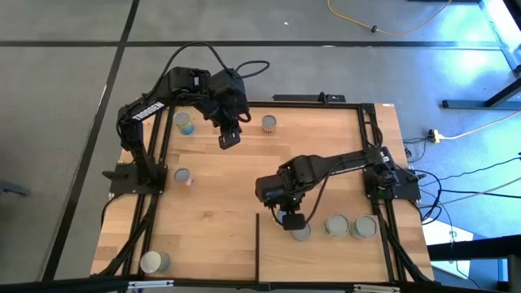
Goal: Pick and place cans onto a shelf
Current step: Put the yellow canned mushroom on the shelf
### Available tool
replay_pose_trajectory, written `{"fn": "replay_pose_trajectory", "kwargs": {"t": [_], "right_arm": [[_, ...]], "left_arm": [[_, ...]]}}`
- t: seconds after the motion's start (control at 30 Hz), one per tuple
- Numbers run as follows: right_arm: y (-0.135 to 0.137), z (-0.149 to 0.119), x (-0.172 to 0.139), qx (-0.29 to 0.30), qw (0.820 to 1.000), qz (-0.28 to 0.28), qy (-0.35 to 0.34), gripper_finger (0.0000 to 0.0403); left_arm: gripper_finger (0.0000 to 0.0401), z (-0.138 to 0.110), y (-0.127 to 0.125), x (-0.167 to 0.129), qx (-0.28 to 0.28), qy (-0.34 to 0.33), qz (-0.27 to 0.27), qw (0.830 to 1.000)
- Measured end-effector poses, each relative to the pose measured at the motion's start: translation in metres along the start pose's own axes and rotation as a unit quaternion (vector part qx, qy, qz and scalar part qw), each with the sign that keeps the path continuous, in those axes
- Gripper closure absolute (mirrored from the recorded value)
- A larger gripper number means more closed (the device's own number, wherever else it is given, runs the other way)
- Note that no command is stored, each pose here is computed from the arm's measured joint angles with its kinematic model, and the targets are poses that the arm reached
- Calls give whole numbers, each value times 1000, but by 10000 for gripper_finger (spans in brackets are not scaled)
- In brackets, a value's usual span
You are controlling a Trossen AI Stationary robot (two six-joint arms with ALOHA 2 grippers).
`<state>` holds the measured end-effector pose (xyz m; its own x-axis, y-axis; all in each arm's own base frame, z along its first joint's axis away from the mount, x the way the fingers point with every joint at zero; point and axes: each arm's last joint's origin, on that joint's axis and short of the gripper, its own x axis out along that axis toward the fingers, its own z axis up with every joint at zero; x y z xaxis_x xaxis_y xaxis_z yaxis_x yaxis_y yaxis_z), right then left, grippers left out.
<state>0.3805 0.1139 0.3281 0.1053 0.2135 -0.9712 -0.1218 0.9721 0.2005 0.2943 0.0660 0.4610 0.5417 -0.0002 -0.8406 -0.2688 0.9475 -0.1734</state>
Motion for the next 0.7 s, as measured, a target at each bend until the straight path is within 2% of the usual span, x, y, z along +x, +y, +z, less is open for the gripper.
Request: {"fn": "replay_pose_trajectory", "kwargs": {"t": [0.5, 0.7], "right_arm": [[10, 8, 11, -57, 998, 20, -12, 401], [10, 10, 15, -68, 997, 22, -11, 375]], "left_arm": [[401, 0, 0, 0, -10, 0, 0, 1000], [401, 0, 0, 0, -11, 1, 0, 1000]]}}
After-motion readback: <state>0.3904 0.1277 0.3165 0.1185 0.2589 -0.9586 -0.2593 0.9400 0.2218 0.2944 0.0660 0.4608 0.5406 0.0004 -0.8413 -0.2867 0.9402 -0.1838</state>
